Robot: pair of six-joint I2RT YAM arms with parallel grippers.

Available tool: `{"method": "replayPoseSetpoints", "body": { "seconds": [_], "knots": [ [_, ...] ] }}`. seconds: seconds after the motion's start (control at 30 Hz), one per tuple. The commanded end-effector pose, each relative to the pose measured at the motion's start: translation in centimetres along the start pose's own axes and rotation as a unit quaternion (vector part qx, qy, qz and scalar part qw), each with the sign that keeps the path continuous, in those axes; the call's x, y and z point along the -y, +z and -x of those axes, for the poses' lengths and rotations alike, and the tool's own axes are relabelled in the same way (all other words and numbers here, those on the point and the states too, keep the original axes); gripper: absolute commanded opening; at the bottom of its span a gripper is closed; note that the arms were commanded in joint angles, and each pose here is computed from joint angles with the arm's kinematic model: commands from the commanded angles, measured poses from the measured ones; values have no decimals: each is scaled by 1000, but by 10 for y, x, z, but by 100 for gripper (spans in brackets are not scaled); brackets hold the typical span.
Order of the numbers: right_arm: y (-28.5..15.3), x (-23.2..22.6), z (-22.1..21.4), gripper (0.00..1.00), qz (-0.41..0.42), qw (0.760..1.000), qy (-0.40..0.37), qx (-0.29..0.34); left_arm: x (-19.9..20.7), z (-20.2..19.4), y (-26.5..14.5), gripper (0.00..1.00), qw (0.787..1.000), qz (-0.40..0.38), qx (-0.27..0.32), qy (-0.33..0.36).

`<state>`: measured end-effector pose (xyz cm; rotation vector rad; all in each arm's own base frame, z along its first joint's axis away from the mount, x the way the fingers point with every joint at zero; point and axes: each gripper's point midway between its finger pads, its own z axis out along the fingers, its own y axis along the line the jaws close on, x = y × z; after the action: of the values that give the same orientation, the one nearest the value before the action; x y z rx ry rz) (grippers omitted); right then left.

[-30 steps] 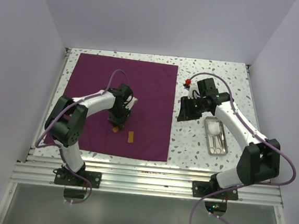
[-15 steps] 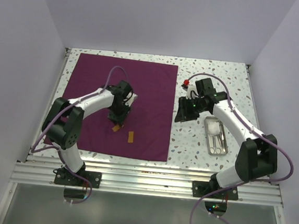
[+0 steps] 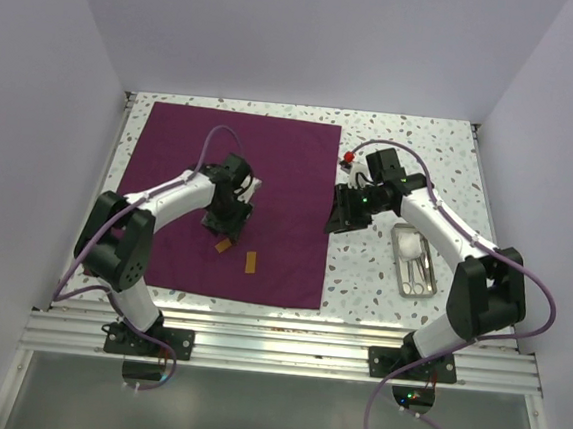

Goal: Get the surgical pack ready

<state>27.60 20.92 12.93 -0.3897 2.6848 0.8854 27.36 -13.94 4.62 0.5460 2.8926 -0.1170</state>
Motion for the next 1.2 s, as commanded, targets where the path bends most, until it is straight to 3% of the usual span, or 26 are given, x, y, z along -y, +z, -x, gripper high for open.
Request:
{"method": "replayPoseSetpoints", "body": {
  "seconds": [0.0,0.73,1.17],
  "knots": [
    [-8,-12,10,39,18,1000,-13,21,-4,1,2,58,1000,11,13,1],
    [-4,-7,5,39,12,1000,-13,12,-4,-4,32,55,999,41,-9,18],
    [-1,-6,6,39,13,1000,-14,8,-5,-6,34,36,999,42,-12,18]
  ]
}}
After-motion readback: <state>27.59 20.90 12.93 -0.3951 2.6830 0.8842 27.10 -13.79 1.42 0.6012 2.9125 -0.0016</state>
